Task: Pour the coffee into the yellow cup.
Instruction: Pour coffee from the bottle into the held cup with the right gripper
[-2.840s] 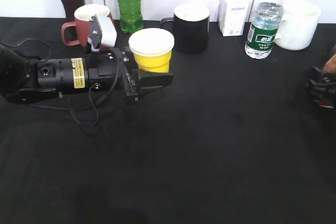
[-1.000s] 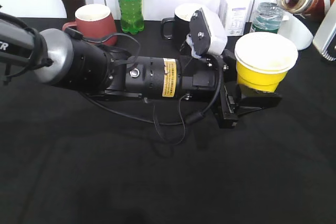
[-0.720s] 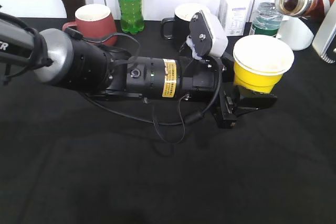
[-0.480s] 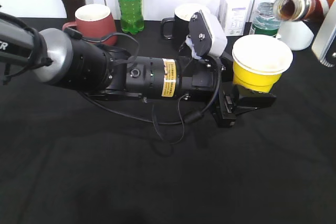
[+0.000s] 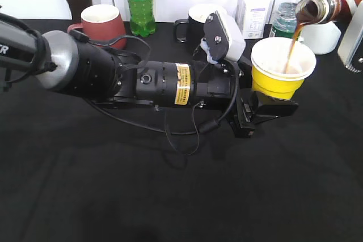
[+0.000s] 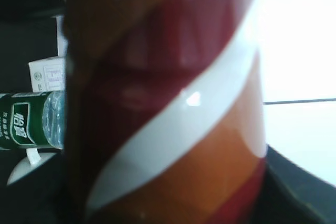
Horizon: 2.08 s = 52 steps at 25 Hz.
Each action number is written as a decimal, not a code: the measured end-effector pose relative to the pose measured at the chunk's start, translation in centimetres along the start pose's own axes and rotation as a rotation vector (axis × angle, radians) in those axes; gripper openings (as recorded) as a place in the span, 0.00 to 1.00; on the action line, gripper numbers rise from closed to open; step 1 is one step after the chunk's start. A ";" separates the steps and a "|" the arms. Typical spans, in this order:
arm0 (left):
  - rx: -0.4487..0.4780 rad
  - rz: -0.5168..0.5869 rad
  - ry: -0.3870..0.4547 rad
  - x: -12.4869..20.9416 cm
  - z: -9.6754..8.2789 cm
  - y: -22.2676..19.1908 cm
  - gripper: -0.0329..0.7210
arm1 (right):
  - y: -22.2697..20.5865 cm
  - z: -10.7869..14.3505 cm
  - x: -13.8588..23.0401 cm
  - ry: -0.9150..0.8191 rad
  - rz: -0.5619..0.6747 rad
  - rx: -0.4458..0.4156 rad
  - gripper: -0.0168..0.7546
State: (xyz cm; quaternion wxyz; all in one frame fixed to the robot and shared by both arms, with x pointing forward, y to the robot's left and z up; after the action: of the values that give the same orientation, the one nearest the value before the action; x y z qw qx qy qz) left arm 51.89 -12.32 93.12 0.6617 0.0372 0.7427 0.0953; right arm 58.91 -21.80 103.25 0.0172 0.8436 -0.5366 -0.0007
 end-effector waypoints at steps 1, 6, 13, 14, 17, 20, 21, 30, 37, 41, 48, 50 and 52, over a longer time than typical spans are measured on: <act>0.000 0.000 0.000 0.0 0.0 0.0 0.68 | 0.0 0.0 0.0 0.004 0.001 0.000 0.71; -0.001 0.001 0.000 0.0 0.0 0.0 0.68 | 0.0 0.0 0.0 0.009 0.001 0.001 0.71; -0.001 0.000 0.001 0.0 0.0 0.0 0.66 | 0.0 0.0 0.0 0.013 0.001 0.001 0.71; -0.001 0.000 0.001 0.0 0.0 0.0 0.66 | 0.0 0.0 0.0 0.023 0.001 0.001 0.71; -0.001 0.000 0.001 0.0 0.0 0.0 0.66 | 0.0 0.0 0.0 0.040 0.001 0.001 0.71; -0.001 0.000 0.001 0.0 0.0 0.0 0.66 | 0.0 0.0 0.0 0.041 0.001 0.001 0.71; -0.001 0.000 0.001 0.0 0.0 0.0 0.66 | 0.0 0.0 0.0 0.041 0.001 0.001 0.71; -0.001 0.000 0.003 0.0 0.0 0.0 0.66 | 0.0 -0.2 0.5 0.075 0.026 0.011 0.71; -0.001 0.000 0.003 0.0 0.0 0.0 0.66 | 0.0 -0.3 0.6 0.100 0.036 0.015 0.71; -0.001 0.000 0.021 0.0 0.0 0.0 0.66 | 0.0 -0.3 0.6 0.126 0.036 0.015 0.71; -0.001 0.000 0.029 0.0 0.0 0.0 0.65 | 0.0 -0.3 0.6 0.142 0.036 0.014 0.71; -0.001 0.000 0.035 0.0 0.0 0.0 0.65 | 0.0 -0.3 0.6 0.142 0.036 0.014 0.71; -0.001 0.001 0.036 0.0 0.0 0.0 0.65 | 0.0 -0.3 0.6 0.142 0.036 0.014 0.71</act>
State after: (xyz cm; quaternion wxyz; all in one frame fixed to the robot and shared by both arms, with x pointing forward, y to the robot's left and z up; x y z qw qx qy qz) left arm 51.90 -12.31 93.10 0.6483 0.0358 0.7544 0.0965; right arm 59.16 -22.37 103.59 0.0491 0.8319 -0.5491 0.0631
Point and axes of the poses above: a point on each arm's last joint axis where the gripper is mounted, y pointing back along that axis away from the gripper, z along the wrist's bending axis when the last joint is at zero, x = y × z, the point moved 9 cm from there along -y, pointing out along that axis toward the gripper, and after that the axes turned 9 degrees about y, right-handed, at the moved point
